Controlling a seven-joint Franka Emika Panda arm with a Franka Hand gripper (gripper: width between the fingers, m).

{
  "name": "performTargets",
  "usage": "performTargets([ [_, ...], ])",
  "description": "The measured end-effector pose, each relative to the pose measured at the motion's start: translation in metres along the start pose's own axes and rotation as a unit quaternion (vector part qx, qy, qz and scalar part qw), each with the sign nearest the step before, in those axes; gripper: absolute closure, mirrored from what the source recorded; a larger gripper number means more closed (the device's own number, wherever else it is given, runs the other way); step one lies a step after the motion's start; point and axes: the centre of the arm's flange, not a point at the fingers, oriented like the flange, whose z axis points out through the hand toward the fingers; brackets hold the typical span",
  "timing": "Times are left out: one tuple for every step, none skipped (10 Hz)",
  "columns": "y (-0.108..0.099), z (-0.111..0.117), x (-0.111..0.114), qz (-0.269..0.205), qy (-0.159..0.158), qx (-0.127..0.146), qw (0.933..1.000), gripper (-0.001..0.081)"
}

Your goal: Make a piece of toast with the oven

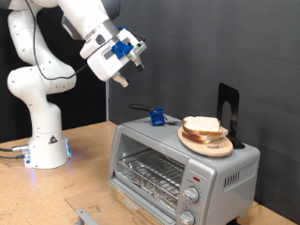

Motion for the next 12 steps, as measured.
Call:
performTargets([
  [-0.005, 0.0, -0.004, -0.016, 0.002, -0.004, 0.9999, -0.0002],
  [-0.011, 0.002, -0.008, -0.033, 0.004, -0.01, 0.9994, -0.0002],
  [-0.016, 0.005, -0.012, -0.046, 0.007, -0.016, 0.9988, -0.0002],
  [-0.017, 0.008, -0.015, -0.054, 0.013, -0.022, 0.9982, -0.0002],
  [-0.017, 0.008, -0.014, -0.053, 0.012, -0.022, 0.9983, -0.0002],
  [-0.019, 0.009, -0.016, -0.072, -0.005, -0.035, 0.9968, -0.0002],
  [-0.026, 0.01, -0.016, -0.113, -0.041, -0.068, 0.9904, -0.0002],
  [-0.037, 0.009, -0.013, -0.149, -0.079, -0.104, 0.9802, -0.0002],
  [-0.048, 0.011, -0.008, -0.178, -0.113, -0.135, 0.9681, -0.0002],
  [-0.059, 0.015, 0.0, -0.195, -0.13, -0.154, 0.9599, -0.0002],
  [-0.067, 0.021, 0.006, -0.206, -0.139, -0.164, 0.9546, -0.0002],
  [-0.072, 0.028, 0.006, -0.211, -0.16, -0.169, 0.9495, -0.0002],
])
